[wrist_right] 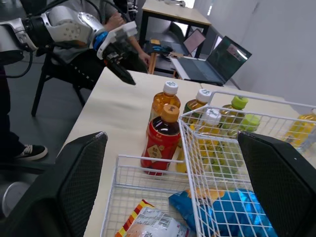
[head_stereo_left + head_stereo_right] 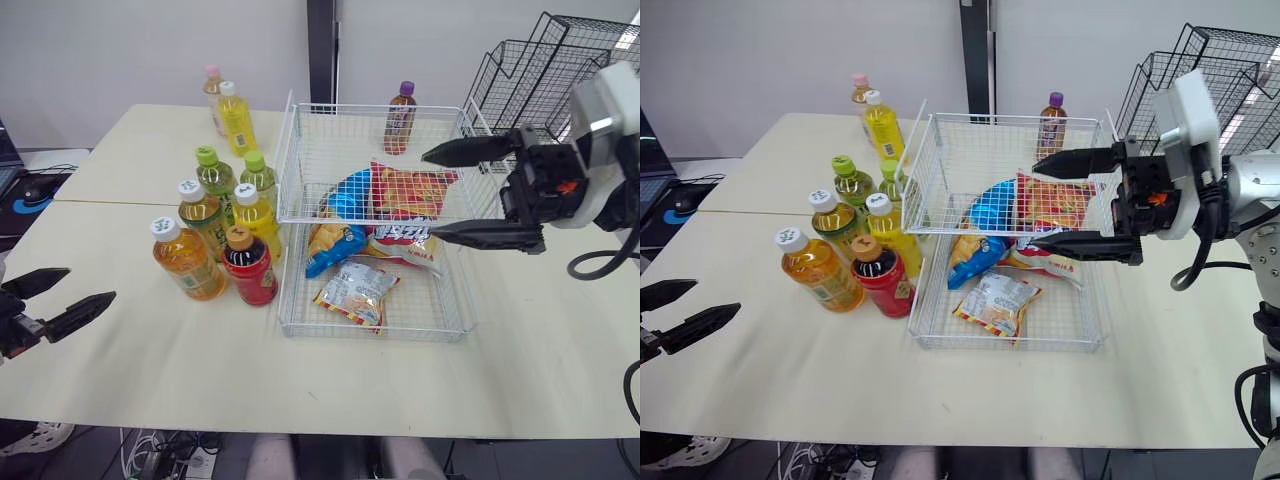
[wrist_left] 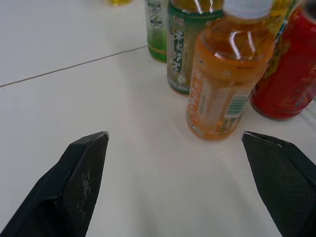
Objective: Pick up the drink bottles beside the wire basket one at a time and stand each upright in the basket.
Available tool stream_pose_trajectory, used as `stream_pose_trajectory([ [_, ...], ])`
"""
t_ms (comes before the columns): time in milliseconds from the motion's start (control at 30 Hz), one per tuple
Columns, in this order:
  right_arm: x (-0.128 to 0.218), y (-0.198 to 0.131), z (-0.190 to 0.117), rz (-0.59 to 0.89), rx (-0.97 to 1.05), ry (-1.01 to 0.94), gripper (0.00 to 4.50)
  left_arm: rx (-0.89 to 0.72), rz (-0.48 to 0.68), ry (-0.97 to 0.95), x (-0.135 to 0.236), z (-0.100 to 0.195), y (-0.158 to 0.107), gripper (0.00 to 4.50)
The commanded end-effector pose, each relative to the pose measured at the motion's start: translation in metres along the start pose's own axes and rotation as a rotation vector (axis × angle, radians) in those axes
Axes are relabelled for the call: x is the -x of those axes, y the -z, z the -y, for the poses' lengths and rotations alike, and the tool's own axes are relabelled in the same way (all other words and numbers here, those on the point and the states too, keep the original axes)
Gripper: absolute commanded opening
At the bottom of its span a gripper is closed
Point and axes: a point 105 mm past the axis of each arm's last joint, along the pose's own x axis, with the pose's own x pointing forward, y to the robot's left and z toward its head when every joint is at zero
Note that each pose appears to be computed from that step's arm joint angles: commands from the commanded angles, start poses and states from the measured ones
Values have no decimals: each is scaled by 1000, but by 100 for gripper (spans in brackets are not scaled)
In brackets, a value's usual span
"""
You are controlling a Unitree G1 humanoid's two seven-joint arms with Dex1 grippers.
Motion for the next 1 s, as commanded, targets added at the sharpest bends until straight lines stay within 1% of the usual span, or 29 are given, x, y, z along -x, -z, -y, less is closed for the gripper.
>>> stream_pose_trajectory([
  [33,-1,-4,-2,4,41,-18,450,-21,84,-14,-3,11,-25,448],
  [100,-3,-3,-4,7,42,-29,450,15,163,-27,-13,19,-39,448],
  [200,-4,0,-5,4,42,-33,450,23,224,-35,-27,30,-53,448],
  [433,-3,-2,-8,-5,41,-32,450,43,298,-107,-57,45,-69,448],
  [533,-4,-3,-7,-6,41,-31,450,46,308,-170,-66,43,-64,448],
  [633,-3,-3,-7,-7,39,-30,450,37,293,-232,-75,42,-56,448],
  [933,0,-2,-2,-16,32,-22,450,49,317,-227,-89,50,-53,448],
  [1000,0,-1,-2,-16,29,-19,450,42,306,-211,-91,54,-51,448],
])
